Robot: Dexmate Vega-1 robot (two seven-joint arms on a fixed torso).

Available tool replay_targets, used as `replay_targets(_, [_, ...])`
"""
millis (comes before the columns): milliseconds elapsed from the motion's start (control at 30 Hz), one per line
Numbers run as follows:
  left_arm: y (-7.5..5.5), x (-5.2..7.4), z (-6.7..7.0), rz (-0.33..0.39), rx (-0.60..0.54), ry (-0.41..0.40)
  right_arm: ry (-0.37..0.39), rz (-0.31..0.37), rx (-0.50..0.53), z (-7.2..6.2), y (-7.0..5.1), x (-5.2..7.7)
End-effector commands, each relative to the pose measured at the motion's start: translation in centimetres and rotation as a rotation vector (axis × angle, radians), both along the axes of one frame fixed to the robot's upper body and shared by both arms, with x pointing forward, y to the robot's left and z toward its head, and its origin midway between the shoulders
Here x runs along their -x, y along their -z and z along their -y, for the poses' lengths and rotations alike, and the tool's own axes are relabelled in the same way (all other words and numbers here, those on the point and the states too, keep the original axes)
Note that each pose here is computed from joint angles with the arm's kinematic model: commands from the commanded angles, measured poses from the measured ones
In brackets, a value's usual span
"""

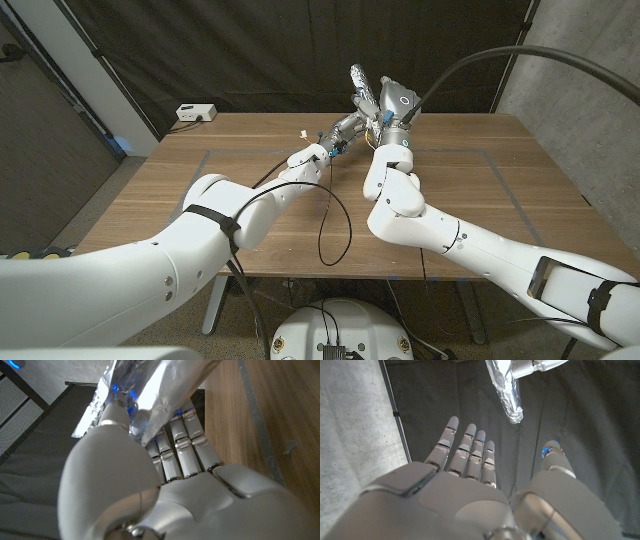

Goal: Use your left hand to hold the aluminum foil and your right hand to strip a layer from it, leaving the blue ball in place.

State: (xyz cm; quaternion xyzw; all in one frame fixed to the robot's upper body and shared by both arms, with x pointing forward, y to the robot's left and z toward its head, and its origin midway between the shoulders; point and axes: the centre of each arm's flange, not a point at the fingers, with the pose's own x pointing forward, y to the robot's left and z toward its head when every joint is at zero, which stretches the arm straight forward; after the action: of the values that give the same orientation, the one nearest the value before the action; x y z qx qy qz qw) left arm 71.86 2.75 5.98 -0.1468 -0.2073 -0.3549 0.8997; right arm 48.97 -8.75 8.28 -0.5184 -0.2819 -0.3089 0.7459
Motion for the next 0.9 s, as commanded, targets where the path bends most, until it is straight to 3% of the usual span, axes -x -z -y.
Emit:
replay_targets(33, [0.0, 0.4, 0.1, 0.030, -0.016, 0.033, 0.050, 0.009, 0.025, -1.0, -0.6, -1.1])
replay_targets(267, [0.2, 0.7, 0.1, 0.047, -0.004, 0.064, 0.066, 0.016, -0.046, -0.4, -0.8, -2.1])
replay_targets(500, [0.4, 1.0, 0.2, 0.065, 0.003, 0.092, 0.103, 0.015, -0.044, -0.7, -0.5, -2.9])
replay_targets(733, [0.5, 1.4, 0.4, 0.078, 0.019, 0.134, 0.142, 0.023, -0.038, -1.0, -0.4, -3.0])
replay_targets(900, [0.3, 2.1, 0.6, 0.128, 0.027, 0.177, 0.180, 0.025, -0.055, -1.0, -0.3, -3.2])
